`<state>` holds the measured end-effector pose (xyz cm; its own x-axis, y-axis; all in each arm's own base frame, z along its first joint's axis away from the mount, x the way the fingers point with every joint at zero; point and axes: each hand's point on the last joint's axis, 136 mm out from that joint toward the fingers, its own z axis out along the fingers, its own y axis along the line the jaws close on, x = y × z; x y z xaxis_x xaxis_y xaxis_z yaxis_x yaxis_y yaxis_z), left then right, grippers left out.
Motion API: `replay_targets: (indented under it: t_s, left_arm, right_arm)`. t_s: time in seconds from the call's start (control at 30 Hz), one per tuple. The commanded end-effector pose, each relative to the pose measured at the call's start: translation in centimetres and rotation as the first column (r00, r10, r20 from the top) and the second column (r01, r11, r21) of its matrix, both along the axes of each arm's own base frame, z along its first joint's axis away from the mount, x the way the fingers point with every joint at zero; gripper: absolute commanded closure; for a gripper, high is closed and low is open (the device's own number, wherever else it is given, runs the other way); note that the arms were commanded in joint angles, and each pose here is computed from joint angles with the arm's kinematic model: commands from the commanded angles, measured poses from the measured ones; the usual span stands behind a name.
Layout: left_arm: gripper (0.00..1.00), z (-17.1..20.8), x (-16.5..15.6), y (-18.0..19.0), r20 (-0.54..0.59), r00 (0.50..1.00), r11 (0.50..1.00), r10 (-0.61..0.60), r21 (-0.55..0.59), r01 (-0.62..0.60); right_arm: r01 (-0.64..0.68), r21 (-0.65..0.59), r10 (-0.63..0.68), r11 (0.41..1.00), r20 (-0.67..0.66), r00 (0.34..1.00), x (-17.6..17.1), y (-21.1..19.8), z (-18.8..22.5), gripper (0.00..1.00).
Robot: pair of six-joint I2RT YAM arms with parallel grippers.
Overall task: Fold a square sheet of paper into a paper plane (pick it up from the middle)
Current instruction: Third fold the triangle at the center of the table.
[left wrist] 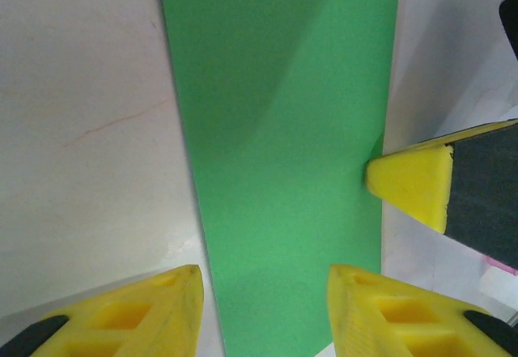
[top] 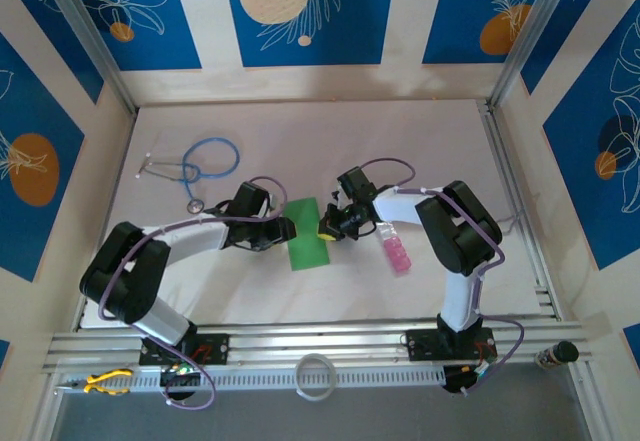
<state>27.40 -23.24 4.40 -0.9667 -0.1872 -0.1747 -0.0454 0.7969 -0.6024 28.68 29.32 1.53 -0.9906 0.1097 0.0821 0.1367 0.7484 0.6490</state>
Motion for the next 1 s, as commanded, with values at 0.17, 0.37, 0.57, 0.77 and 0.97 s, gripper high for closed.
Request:
replay_targets:
  t_s: [0.17, 0.37, 0.57, 0.77, 0.97]
  left_arm:
    - [0.59, -1.0, 0.1, -0.2, -0.049, 0.999, 0.999, 0.014, -0.03, -0.016]
    - [0.61, -1.9, 0.0, -0.1, -0.07, 0.997, 0.999, 0.025, -0.024, -0.027]
    - [0.61, -2.6, 0.0, 0.0, -0.086, 0.996, 1.0, 0.028, -0.006, -0.028]
    - [0.64, -2.5, 0.3, -0.6, -0.08, 0.996, 0.998, 0.029, -0.045, -0.033]
    - [0.65, -2.4, 0.4, -0.7, -0.075, 0.997, 0.998, 0.032, -0.057, -0.036]
  right_arm:
    - [0.04, -0.098, -0.054, 0.994, -0.142, 0.988, -3.0, -2.0, -3.7, 0.96]
    - [0.041, -0.1, -0.054, 0.994, -0.135, 0.989, -2.8, -2.0, -3.4, 0.96]
    - [0.039, -0.092, -0.051, 0.995, -0.133, 0.99, -2.8, -1.7, -3.3, 0.96]
    - [0.037, -0.091, -0.049, 0.995, -0.137, 0.989, -2.9, -1.7, -3.4, 0.96]
    - [0.037, -0.092, -0.049, 0.995, -0.137, 0.989, -3.0, -1.7, -3.4, 0.97]
